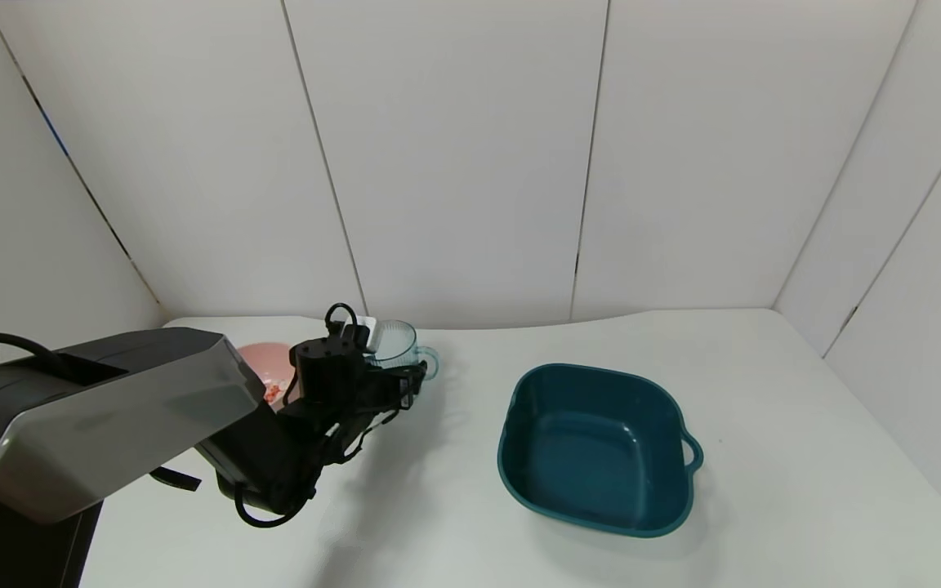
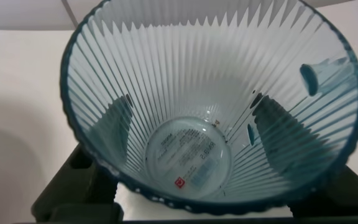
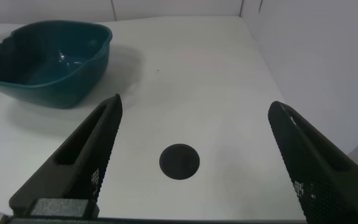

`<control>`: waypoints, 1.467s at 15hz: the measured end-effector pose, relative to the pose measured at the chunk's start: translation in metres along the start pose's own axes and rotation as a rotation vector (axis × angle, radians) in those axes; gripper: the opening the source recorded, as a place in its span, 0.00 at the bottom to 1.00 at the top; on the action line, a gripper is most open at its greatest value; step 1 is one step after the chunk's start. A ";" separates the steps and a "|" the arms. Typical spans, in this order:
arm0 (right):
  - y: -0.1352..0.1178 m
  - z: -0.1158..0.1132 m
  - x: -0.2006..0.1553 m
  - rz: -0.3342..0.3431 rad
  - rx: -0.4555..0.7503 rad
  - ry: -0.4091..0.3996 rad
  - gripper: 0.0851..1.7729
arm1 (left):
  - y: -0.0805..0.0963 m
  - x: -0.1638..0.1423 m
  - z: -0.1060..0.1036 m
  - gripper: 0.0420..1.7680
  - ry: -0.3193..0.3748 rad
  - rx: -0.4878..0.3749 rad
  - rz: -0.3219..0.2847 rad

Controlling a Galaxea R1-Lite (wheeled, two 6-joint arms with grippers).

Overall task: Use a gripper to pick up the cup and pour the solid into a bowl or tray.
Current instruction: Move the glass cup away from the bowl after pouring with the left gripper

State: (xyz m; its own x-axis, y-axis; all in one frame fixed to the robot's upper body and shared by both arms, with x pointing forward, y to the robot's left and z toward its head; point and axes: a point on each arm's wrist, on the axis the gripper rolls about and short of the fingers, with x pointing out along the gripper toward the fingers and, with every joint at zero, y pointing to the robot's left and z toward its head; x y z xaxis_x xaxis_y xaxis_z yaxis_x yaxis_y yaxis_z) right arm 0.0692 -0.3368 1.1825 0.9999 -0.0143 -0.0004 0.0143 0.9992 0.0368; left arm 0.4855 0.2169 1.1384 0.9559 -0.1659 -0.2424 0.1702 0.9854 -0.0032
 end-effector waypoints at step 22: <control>0.000 0.000 0.000 0.001 0.000 0.002 0.96 | 0.002 -0.018 0.013 0.96 0.046 0.006 0.003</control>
State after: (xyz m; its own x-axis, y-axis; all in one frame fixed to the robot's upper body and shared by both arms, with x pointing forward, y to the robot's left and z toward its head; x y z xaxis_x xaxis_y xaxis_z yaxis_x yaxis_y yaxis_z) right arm 0.0692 -0.3368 1.1823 0.9999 -0.0134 -0.0021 0.0135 0.9992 0.0368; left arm 0.4718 0.2212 1.1558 0.9442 -0.1613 -0.2871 0.1692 0.9856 0.0030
